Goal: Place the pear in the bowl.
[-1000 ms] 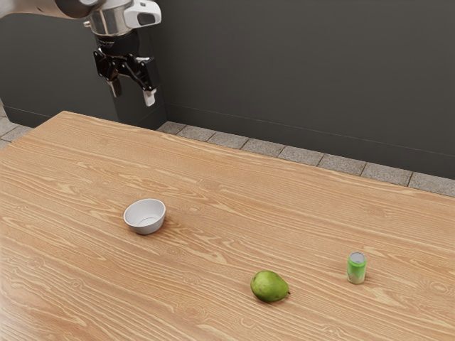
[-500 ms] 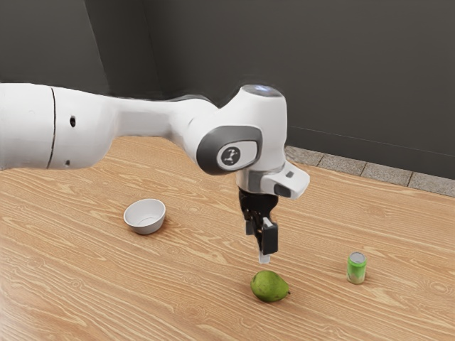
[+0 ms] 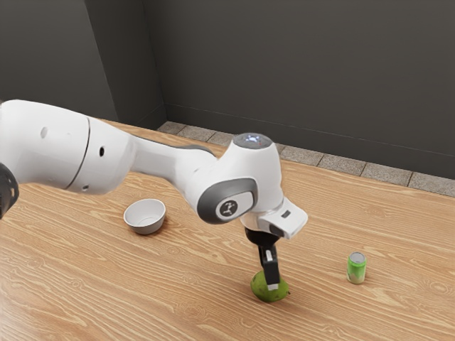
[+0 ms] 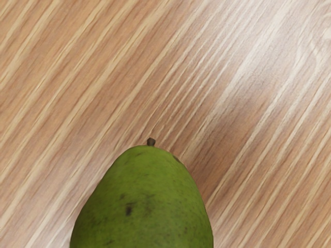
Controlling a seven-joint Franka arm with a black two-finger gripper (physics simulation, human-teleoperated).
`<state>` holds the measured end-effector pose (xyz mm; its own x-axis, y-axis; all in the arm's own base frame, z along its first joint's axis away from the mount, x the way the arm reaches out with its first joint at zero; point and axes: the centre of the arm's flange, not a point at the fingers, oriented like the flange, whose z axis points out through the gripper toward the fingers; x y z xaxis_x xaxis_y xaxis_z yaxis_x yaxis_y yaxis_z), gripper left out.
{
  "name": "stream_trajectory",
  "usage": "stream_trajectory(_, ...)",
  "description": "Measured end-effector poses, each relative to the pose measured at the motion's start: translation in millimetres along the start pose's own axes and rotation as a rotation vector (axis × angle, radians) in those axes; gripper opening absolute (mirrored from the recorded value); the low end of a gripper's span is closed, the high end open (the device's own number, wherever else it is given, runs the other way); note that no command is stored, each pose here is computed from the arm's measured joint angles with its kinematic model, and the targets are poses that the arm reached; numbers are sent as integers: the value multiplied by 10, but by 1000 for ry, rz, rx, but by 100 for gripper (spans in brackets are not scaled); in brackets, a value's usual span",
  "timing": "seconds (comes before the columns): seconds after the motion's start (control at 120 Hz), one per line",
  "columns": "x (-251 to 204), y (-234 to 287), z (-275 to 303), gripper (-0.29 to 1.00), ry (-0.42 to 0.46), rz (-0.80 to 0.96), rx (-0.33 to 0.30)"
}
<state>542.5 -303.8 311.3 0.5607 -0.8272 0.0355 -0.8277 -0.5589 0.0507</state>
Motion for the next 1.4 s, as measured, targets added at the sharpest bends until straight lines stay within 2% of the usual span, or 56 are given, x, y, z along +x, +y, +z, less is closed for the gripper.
stream_trajectory(0.567, -145, -209, 585, 68, -16, 119, -30)
stream_trajectory(0.967, -114, -228, 539, 44, 13, 149, -19)
stream_trajectory(1.142, -106, -273, 396, 31, 28, 141, 5)
stream_trajectory(1.233, -206, -481, 144, 22, 44, 103, 43)
stream_trajectory(1.4, -740, -1193, -317, 5, 35, -56, 113)
